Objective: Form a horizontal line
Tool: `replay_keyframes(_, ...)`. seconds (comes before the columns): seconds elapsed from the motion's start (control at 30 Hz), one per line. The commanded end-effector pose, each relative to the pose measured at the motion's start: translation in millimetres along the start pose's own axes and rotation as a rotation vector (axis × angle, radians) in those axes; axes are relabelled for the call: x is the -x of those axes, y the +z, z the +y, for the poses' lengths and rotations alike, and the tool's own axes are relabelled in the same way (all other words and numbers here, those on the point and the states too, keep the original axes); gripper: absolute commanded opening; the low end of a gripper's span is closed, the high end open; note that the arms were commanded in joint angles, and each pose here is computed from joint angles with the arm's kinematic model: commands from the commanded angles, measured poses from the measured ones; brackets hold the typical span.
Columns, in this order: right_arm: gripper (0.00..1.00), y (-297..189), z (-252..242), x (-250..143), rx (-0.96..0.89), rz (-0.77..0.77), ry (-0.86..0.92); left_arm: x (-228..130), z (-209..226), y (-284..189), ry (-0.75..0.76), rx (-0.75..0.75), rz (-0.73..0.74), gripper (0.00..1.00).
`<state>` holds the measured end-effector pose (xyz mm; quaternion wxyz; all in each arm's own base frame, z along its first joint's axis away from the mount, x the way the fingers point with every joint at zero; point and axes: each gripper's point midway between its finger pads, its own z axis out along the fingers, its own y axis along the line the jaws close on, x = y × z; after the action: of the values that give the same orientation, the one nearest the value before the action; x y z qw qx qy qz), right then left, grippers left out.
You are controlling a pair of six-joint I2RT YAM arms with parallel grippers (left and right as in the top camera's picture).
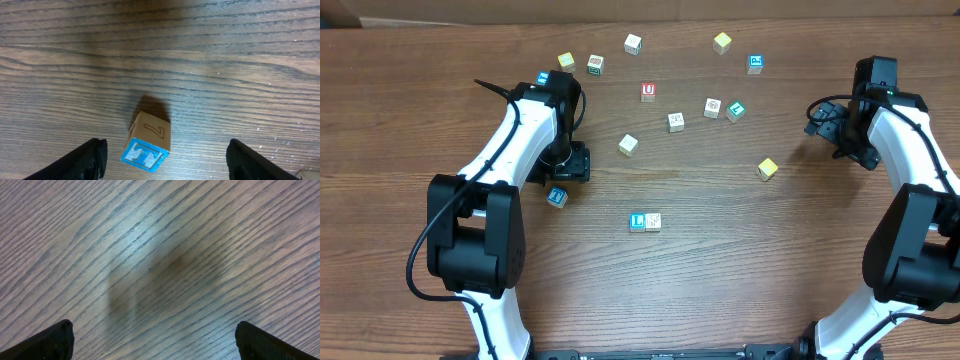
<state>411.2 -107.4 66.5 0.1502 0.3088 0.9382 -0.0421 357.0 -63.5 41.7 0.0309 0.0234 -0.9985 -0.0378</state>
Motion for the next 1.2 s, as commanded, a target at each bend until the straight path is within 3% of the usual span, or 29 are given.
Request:
replay_keyframes(0.0,1.00,-12.7,2.2,12.1,0.013,-0.044,0.005,-4.1,-3.6,4.0,0.029,-0.007,0.015,0.75)
replay_keyframes(0.63,1.00,-12.7,2.2,12.1,0.013,-0.044,0.005,-16.6,1.6,11.3,0.032,0.017,0.058,0.78)
replay_keyframes(0.87,1.00,-12.7,2.1,12.1,0.013,-0.044,0.005,-25.4,3.5,21.9,0.034,0.024,0.083,0.71)
replay_keyframes(1.0,1.00,-12.7,2.2,12.1,0.013,-0.044,0.005,-25.6,4.1,22.3,0.035,0.026,0.083,0.78)
replay_keyframes(1.1,1.00,-12.7,2.2,12.1,0.013,-0.044,0.005,-20.8,10.6,10.5,0.032,0.061,0.071,0.74)
replay_keyframes(1.17,1.00,-12.7,2.1,12.1,0.013,-0.044,0.005,-12.0,11.0,-6.2,0.027,0.058,0.019,0.77)
